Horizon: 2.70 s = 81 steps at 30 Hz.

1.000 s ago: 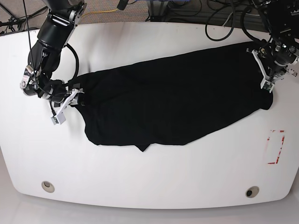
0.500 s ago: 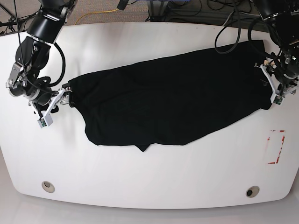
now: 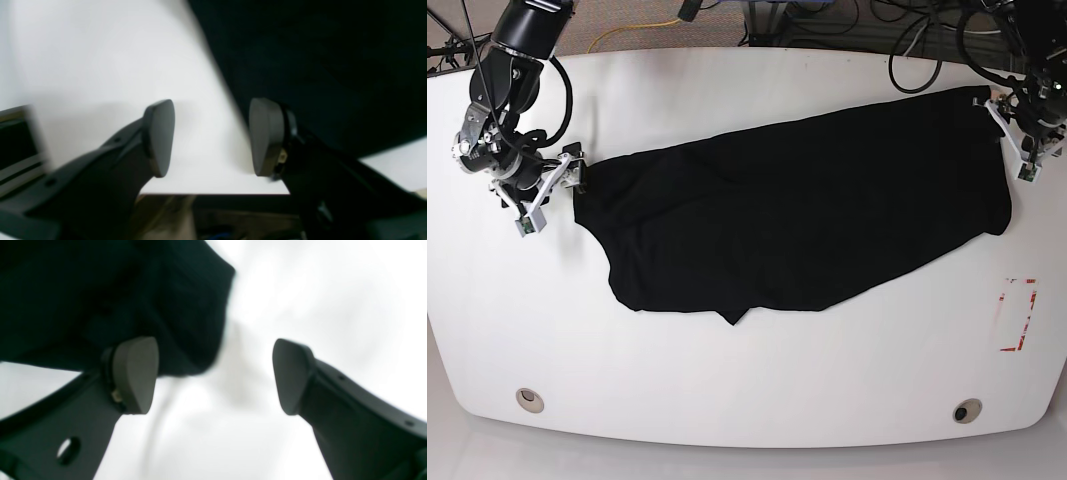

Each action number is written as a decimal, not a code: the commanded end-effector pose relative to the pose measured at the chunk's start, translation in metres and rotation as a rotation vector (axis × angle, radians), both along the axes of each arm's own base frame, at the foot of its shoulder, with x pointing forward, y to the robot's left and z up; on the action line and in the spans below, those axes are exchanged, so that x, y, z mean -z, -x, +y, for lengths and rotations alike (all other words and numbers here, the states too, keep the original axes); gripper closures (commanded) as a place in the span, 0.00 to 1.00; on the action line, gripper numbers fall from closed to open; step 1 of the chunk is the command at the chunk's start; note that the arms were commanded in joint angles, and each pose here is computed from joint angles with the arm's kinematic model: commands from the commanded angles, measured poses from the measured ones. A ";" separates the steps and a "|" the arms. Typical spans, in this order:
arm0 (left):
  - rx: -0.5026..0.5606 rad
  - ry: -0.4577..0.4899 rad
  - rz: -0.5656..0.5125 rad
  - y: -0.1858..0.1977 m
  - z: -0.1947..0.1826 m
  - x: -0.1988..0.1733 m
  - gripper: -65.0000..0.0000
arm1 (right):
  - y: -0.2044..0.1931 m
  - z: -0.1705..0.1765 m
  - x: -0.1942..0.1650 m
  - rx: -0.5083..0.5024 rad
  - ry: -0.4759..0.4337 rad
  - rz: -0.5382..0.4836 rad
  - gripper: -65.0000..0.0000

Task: Fold the T-shirt properly
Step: 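Adjust the right gripper's hold on the shirt corner, then open it, then regrasp the shirt corner with the right gripper and pull both grippers back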

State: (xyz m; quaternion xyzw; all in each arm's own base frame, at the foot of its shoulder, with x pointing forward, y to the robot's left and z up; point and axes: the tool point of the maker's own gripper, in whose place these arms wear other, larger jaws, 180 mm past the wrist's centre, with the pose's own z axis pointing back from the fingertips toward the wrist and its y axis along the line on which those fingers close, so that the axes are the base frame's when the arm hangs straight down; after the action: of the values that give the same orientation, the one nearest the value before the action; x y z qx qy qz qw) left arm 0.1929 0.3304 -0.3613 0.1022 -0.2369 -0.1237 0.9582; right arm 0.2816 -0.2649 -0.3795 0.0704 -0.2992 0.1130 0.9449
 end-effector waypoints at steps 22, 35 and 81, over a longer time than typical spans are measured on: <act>-0.083 0.070 0.060 0.026 0.000 0.039 0.58 | -0.004 -0.002 0.021 0.042 -0.072 0.035 0.39; -0.098 0.110 0.073 0.030 -0.001 0.054 0.97 | 0.002 0.012 0.030 0.040 -0.102 0.050 1.00; 0.120 -0.157 -0.120 -0.049 0.017 -0.055 0.51 | 0.068 -0.012 -0.041 0.077 0.152 -0.039 0.25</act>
State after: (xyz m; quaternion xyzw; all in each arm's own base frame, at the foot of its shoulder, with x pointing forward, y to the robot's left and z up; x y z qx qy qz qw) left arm 0.2307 0.3451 -0.3232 0.1586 -0.2654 -0.1907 0.9317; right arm 0.1962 -0.2799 -0.3528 -0.0135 -0.2805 0.0864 0.9559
